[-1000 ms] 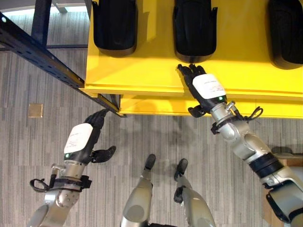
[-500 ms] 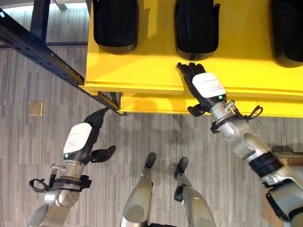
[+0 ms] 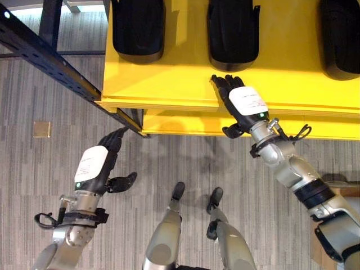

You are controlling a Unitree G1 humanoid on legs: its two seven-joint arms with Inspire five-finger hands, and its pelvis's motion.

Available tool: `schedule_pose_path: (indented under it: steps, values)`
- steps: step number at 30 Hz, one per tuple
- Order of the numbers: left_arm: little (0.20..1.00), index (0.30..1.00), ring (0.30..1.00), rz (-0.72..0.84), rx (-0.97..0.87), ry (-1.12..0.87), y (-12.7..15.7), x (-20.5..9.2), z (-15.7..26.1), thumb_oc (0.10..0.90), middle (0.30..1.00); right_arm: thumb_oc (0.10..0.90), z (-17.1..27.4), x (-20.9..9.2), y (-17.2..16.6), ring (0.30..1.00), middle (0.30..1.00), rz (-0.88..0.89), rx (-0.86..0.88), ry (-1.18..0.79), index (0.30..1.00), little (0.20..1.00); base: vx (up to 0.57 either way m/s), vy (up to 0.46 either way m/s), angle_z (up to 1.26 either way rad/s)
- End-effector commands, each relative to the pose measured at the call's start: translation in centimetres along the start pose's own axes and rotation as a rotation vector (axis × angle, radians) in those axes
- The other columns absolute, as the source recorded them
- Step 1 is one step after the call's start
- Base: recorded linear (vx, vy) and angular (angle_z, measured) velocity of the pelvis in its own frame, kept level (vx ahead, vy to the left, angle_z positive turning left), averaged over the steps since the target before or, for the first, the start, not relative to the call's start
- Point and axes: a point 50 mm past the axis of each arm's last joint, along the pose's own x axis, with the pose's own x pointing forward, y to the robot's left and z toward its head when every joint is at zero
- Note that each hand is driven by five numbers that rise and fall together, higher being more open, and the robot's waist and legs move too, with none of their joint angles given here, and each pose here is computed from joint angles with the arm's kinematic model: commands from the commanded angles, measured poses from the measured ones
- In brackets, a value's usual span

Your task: Move parts from the plastic box to the shelf.

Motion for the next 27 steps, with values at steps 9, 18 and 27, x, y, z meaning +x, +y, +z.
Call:
schedule_pose_path:
  steps: [9, 18, 27]
  values:
    - [1.000, 1.000, 1.000, 0.161, 0.048, -0.075, 3.71, -0.49, 1.01, 0.900, 1.000, 0.900, 2.59, 3.05, -4.79, 1.000, 1.000, -0.202, -0.017, -0.115, 1.000, 1.000, 0.00, 0.000, 0.00]
    - [1.000, 1.000, 1.000, 0.170, 0.051, -0.067, 3.84, -0.57, 0.91, 0.900, 1.000, 0.900, 2.60, 3.12, -4.75, 1.000, 1.000, -0.202, -0.020, -0.112, 1.000, 1.000, 0.00, 0.000, 0.00]
    - [1.000, 1.000, 1.000, 0.177, 0.051, -0.061, 3.91, -0.54, 0.80, 0.900, 1.000, 0.900, 2.72, 3.10, -4.60, 1.000, 1.000, -0.196, -0.010, -0.114, 1.000, 1.000, 0.00, 0.000, 0.00]
